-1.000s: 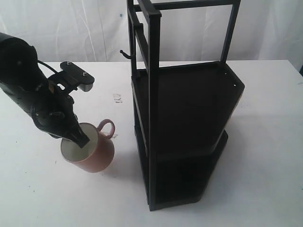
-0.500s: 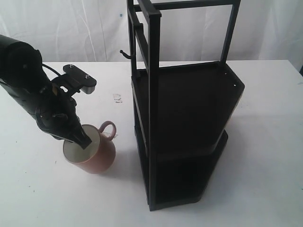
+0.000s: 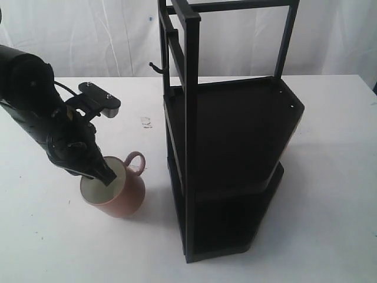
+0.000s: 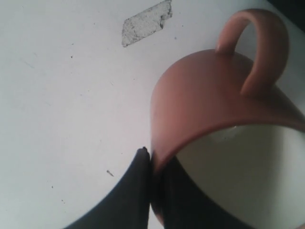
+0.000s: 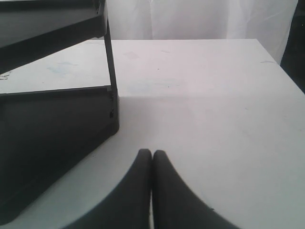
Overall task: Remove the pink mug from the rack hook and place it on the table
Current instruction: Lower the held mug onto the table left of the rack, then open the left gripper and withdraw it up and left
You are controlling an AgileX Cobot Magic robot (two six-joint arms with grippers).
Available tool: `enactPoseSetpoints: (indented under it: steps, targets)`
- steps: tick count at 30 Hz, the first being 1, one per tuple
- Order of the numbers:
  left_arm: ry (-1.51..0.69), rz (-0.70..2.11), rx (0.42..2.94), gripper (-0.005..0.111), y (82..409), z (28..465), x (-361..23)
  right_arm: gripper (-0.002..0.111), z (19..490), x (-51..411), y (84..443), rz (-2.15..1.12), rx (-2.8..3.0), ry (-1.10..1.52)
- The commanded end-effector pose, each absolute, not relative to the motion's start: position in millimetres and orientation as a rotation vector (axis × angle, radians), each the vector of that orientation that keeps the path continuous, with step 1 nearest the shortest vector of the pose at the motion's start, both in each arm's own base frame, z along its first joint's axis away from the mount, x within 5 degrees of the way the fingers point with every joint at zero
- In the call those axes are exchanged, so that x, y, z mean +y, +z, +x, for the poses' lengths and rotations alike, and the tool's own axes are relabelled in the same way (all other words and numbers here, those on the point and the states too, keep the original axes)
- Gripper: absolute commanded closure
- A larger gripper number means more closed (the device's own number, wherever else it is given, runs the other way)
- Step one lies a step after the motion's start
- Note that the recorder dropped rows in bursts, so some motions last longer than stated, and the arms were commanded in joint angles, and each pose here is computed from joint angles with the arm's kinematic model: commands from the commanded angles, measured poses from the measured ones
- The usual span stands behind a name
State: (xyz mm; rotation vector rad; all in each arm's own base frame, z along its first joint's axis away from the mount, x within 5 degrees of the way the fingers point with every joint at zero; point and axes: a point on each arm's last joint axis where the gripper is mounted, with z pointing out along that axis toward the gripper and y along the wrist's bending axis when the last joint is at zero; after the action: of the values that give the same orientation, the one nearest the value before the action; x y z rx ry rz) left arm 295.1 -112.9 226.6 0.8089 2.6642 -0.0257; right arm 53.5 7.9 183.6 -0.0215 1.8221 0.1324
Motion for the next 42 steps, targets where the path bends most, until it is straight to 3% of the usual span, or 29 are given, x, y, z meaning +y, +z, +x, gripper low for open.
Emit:
enactPoseSetpoints:
  steps: [1, 3, 7, 18, 25, 30, 35, 42]
  targets:
    - [-0.043, 0.805, 2.664, 0.087, 229, 294, -115, 0.108, 53, 8, 183, -0.022, 1.815, 0.124]
    - [-0.043, 0.805, 2.664, 0.074, 229, 294, -115, 0.108, 53, 8, 183, -0.022, 1.815, 0.124]
    - [-0.043, 0.805, 2.664, 0.063, 229, 294, -115, 0.108, 53, 8, 183, -0.022, 1.815, 0.124]
    - [-0.046, 0.787, 2.658, 0.062, 234, 296, -116, 0.108, 53, 8, 183, -0.022, 1.815, 0.124]
    - [-0.044, 0.793, 2.698, 0.063, 268, 299, -117, 0.108, 53, 8, 183, -0.022, 1.815, 0.124]
    - [-0.046, 0.769, 2.622, 0.076, 297, 287, -112, 0.108, 53, 8, 183, -0.022, 1.815, 0.124]
    - [-0.007, 0.716, 2.515, 0.107, 311, 270, -101, 0.108, 53, 8, 183, -0.022, 1.815, 0.124]
    - [0.088, 0.266, 2.267, 0.107, 302, 249, -59, 0.108, 53, 8, 183, -0.022, 1.815, 0.124]
